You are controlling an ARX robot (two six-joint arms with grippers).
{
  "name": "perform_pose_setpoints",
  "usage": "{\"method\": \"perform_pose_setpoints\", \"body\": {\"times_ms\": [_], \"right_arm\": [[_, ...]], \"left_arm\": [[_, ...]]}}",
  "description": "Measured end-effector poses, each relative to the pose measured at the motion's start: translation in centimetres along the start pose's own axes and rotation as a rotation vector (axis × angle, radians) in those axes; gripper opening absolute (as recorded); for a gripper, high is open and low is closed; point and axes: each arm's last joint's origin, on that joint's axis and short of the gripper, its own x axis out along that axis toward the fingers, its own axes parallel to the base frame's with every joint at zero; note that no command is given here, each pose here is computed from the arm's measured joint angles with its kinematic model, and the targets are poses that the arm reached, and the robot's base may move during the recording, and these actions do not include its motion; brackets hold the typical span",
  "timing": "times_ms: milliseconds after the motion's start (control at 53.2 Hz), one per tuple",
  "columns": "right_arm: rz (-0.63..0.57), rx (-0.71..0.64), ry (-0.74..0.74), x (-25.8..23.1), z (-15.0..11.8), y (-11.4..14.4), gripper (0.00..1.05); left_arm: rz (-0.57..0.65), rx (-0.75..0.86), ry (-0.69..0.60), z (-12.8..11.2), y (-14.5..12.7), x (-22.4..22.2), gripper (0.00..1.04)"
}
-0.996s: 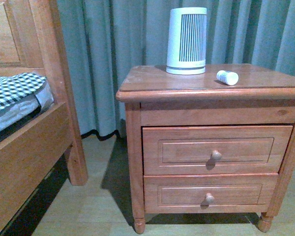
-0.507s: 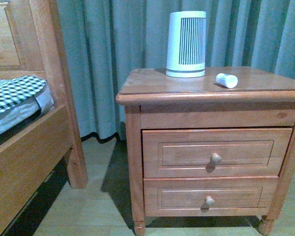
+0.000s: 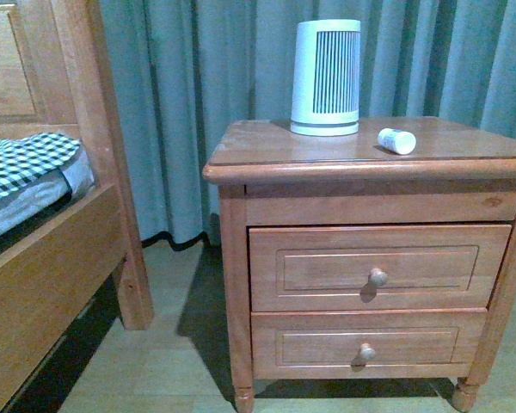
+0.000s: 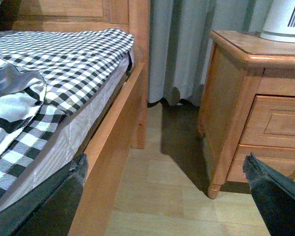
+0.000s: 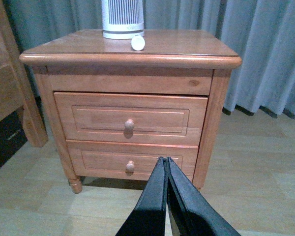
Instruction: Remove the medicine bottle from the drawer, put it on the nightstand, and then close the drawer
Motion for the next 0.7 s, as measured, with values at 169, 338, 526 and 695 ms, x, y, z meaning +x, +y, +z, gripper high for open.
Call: {"method": "perform_pose_setpoints", "body": {"times_ms": [169,338,526,695], "right_arm": [[-0.001,0.000,-0.009,-0.05,-0.82,-0.01,0.03],[0.000,-0.002,-0.011,-0.06,-0.80,0.00,0.14],[0.000,-0.002,-0.011,-0.06,-0.80,0.00,0.47],[0.003,-0.002,-0.011,-0.06,-0.81,0.01,0.74]], "left_arm": [[0.000,0.000,0.000,0.00,0.00,0.00,0.98],[0.000,0.000,0.000,0.00,0.00,0.00,0.98],[0.000,0.000,0.000,0.00,0.00,0.00,0.98],[0.003,0.000,0.000,0.00,0.01,0.00,0.98]]}}
